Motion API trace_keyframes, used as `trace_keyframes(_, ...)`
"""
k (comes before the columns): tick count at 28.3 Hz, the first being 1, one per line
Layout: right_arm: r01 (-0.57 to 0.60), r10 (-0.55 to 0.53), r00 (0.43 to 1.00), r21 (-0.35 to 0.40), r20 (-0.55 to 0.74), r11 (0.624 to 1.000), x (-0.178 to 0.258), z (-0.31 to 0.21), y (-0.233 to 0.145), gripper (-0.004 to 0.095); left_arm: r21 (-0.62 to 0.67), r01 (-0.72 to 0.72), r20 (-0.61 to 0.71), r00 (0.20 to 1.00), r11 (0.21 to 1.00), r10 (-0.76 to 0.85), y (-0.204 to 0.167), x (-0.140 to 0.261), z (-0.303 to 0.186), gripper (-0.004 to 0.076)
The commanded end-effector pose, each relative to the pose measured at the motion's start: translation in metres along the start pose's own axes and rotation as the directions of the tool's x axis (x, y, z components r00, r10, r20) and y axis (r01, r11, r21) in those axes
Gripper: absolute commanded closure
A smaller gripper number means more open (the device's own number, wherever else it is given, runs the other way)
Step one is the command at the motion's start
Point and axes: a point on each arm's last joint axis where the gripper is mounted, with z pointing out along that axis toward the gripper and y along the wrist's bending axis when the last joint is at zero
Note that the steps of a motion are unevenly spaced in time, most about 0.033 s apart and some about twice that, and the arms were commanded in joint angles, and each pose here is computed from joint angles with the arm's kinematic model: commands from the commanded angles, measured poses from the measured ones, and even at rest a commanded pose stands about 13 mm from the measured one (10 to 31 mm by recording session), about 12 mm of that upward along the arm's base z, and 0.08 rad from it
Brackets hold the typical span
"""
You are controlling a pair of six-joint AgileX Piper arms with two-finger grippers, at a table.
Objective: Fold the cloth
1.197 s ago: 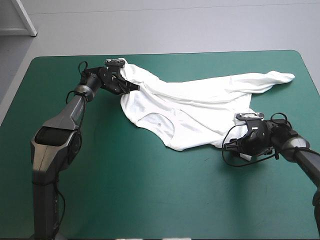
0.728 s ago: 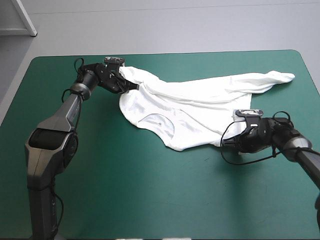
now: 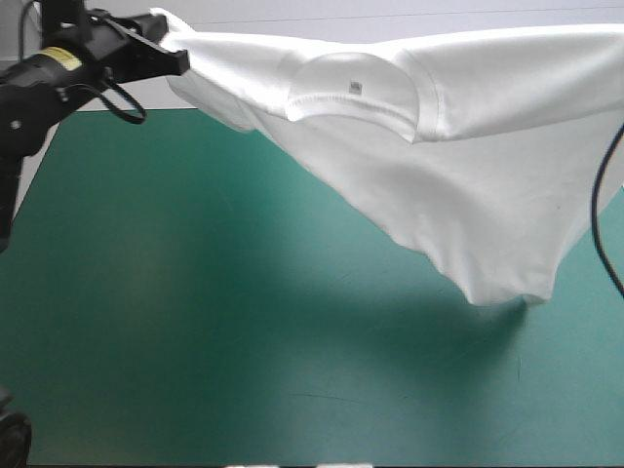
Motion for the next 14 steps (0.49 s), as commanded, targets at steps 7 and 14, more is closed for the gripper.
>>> trace_keyframes(7, -0.016, -0.008, 0.876, 0.044, 0.483, 0.999, -0.062, -0.067, -0.022, 0.0926, -0.228, -0.138, 0.456, 0.859, 0.964, 0.231, -0.009, -0.083, -0.143, 0.0734)
trace_keyframes(14, -0.040, 0.063, 0.873, -0.059, 0.484, 0.997, -0.062, -0.070, -0.016, 0.0926, -0.341, -0.174, 0.480, 0.812, 0.924, 0.331, -0.010, -0.104, -0.190, 0.0734)
